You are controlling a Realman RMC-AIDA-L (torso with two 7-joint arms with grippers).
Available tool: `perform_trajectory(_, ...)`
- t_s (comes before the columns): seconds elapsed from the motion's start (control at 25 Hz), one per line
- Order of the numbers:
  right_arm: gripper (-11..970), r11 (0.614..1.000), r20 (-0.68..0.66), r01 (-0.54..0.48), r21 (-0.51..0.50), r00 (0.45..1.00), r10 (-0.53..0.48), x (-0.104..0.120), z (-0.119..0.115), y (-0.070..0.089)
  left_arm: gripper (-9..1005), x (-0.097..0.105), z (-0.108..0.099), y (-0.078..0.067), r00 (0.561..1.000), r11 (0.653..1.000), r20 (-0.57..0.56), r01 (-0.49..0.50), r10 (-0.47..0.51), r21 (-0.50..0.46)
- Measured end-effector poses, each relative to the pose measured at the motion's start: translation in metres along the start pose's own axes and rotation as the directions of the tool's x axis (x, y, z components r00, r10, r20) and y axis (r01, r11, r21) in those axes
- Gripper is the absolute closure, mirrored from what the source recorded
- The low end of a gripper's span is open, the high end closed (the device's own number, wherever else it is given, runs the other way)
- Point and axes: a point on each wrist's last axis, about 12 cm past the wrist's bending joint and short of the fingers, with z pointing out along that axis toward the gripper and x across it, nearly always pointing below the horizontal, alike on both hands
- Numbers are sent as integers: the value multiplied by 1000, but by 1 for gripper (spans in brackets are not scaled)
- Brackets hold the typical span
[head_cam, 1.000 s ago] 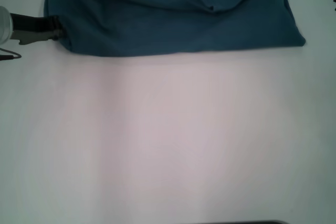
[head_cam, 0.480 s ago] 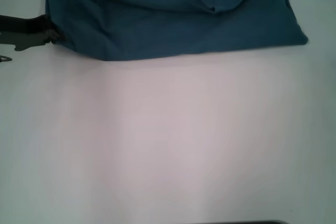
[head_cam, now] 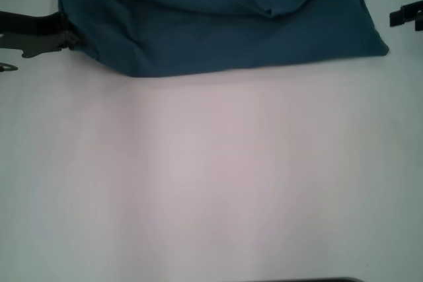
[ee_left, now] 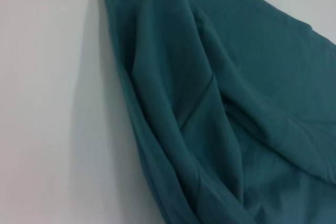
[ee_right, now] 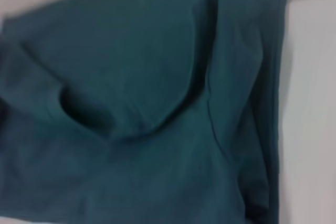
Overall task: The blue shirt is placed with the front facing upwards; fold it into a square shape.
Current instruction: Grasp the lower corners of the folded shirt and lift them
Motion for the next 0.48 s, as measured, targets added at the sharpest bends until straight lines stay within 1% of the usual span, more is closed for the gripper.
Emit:
perform_trajectory(0.04, 213, 1000, -25, 7, 21, 1000, -7, -4, 3, 4, 954, 0, 0, -1, 1000, 1000, 1, -2, 2, 2)
perform_trajectory(0.2, 213, 998, -72, 0, 69, 997, 5, -11, 8, 12, 954, -1, 1, -3, 1000, 1000, 2, -10, 10, 5)
perform_trajectory(0.32, 215, 995, -78, -14, 96, 997, 21, -10, 12, 12, 954, -1, 1, -3, 1000, 1000, 2, -11, 11, 6)
perform_trajectory(0.48, 217, 993, -46, -17, 118, 999, 23, -7, 21, 10, 954, 0, 1, -3, 1000, 1000, 2, -12, 12, 4)
